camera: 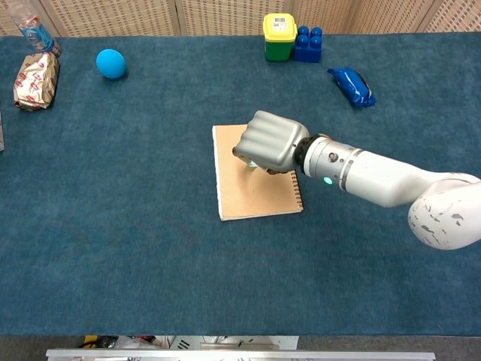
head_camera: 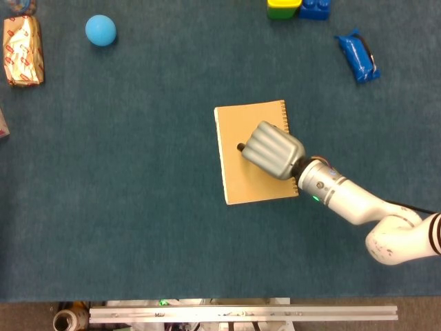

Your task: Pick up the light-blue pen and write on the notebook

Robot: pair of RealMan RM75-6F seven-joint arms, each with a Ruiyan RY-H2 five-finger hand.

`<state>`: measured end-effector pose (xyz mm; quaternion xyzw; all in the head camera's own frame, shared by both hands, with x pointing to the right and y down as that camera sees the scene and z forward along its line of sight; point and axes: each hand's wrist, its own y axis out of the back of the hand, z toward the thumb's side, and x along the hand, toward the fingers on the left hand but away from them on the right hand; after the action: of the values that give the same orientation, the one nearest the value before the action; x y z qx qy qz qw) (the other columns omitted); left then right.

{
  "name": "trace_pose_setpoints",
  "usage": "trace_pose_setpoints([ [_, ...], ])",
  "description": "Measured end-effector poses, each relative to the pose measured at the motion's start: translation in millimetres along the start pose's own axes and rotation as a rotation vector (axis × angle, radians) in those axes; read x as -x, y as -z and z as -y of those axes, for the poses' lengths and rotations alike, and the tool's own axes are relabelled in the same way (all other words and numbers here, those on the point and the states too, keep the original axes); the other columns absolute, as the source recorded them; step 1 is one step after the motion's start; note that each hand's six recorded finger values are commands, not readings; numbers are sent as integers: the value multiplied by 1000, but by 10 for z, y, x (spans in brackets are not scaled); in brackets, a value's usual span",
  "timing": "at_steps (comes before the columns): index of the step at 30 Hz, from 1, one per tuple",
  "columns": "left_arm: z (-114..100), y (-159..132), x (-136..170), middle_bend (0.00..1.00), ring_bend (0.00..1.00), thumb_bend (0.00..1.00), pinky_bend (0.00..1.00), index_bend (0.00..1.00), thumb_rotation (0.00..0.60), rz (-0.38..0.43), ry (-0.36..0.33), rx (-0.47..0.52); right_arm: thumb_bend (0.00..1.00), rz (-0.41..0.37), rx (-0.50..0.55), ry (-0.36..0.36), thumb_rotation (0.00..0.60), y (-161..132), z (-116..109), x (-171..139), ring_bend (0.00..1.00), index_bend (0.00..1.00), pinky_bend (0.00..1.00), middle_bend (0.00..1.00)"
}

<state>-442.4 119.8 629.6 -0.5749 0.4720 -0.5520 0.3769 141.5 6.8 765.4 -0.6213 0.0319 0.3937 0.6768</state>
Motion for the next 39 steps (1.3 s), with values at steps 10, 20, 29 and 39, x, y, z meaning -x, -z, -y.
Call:
trace_pose_setpoints([
  [10,5,-54,-20,271,227,343,122,186,600,16,2,-2,796,5,19,-3,545,35,-2,-60,1000,426,1000,1000],
  [20,14,-27,14,272,227,343,122,186,600,5,9,-5,795,-25,13,-21,545,-100,76,-27,1000,426,1000,1000],
  [29,17,-10,28,272,227,343,122,186,600,0,12,-6,795,-44,-10,-45,545,-165,152,-31,1000,426,1000,1000],
  [39,9,-28,22,272,227,343,122,186,600,7,9,-5,795,-29,7,-22,546,-85,77,-82,1000,426,1000,1000],
])
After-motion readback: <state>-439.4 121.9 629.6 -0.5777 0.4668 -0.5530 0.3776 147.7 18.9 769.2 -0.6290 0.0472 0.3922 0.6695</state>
